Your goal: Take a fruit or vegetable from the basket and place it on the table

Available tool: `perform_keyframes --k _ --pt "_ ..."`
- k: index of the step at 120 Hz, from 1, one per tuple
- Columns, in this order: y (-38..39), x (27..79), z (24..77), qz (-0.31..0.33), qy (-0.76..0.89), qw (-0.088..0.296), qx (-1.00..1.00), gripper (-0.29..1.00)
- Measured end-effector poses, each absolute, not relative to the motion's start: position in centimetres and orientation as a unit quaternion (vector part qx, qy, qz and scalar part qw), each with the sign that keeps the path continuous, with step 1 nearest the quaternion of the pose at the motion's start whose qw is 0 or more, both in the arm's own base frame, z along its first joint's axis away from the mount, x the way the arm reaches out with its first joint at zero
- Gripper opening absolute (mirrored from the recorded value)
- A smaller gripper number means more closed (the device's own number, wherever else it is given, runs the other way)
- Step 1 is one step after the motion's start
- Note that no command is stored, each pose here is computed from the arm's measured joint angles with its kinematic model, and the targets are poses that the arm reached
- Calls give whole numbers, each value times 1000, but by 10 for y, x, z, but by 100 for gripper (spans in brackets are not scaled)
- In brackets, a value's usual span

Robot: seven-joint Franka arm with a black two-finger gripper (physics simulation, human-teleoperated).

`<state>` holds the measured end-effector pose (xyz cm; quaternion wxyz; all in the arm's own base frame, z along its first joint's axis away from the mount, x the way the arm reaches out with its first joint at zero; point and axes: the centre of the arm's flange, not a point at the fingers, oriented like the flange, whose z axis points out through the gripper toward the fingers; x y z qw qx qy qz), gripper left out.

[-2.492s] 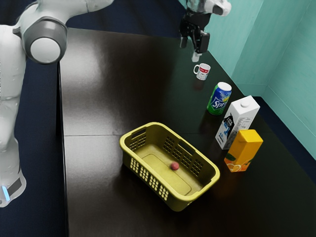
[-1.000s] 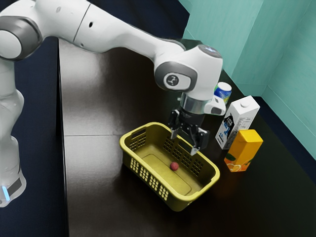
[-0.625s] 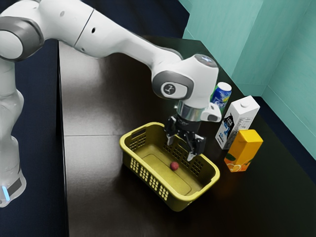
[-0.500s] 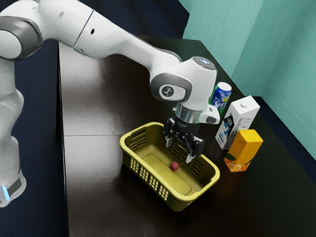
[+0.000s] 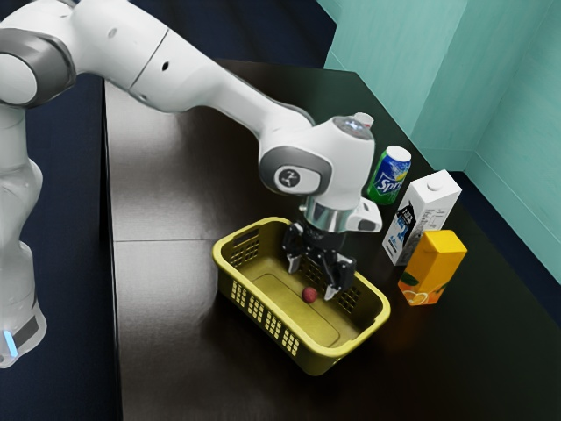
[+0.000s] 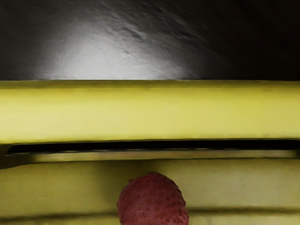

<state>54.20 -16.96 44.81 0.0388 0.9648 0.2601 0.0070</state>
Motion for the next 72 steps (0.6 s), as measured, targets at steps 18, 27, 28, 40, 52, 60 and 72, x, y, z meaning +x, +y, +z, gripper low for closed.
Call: perform_keyframes --k 18,27,28,40,52,60,72 --pt "-167 541 441 7 267 40 963 70" --pt "-167 542 438 6 269 40 962 70" --pt "-167 542 437 6 269 40 962 70" --pt "-168 543 435 6 271 40 962 70" --pt "-170 543 433 6 272 40 961 70" --pt "-171 542 430 4 273 39 961 70" --pt "-171 541 427 4 275 39 961 70"
